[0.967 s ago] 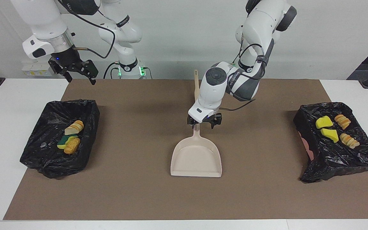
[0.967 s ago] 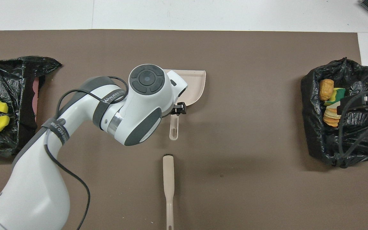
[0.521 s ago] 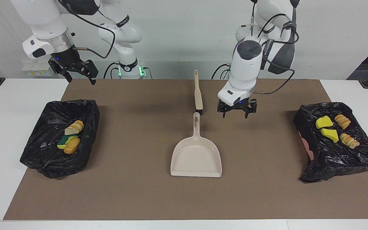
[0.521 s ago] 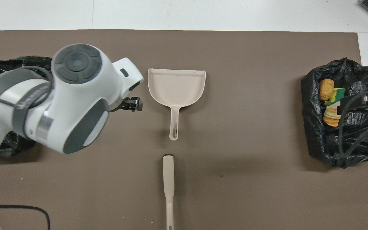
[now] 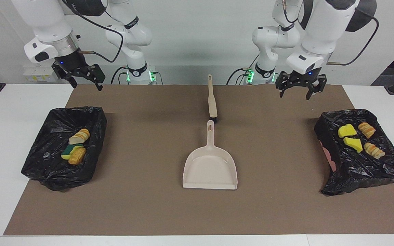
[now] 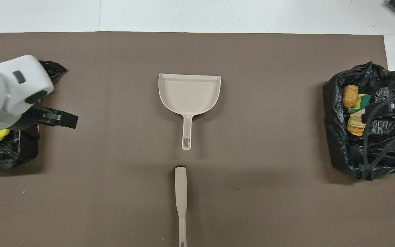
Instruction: Sweep and dump trash in bin
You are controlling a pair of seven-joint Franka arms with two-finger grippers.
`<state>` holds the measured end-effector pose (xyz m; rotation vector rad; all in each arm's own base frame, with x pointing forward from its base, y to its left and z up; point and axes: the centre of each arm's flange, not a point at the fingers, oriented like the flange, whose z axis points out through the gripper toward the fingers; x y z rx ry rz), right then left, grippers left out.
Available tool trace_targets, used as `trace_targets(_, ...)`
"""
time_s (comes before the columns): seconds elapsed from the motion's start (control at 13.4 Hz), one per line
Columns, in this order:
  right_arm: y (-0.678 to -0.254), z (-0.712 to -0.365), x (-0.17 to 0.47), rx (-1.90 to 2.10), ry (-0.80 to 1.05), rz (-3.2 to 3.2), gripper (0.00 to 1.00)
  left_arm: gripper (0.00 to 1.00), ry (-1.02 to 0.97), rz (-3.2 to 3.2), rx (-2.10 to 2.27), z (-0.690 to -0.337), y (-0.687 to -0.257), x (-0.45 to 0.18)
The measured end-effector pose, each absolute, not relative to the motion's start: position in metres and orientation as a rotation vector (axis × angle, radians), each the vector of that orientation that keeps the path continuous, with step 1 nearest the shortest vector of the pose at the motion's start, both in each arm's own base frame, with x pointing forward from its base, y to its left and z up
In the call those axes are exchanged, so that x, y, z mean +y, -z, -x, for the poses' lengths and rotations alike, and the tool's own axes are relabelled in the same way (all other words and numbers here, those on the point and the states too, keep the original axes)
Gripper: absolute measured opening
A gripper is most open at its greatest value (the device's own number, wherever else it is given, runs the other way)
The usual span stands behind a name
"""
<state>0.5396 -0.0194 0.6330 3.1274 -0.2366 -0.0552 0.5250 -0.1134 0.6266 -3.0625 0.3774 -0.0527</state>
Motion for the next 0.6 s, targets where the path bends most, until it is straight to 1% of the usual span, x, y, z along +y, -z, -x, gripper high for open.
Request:
trace_targets(0.22,-0.633,-0.54,-0.019,-0.237,0.055,-3.127,1.0,1.0,0.05,3.06,0.424,-0.515,-0.658,-0.076)
trace_targets(0.45,-0.633,-0.54,-0.019,-0.237,0.055,-3.127,1.0,1.0,0.0,3.097,0.406,-0.51,-0.674,-0.062)
trace_targets(0.6,-0.633,-0.54,-0.019,-0.237,0.055,-3.127,1.0,1.0,-0.021,3.105,0.399,-0.513,-0.681,-0.059)
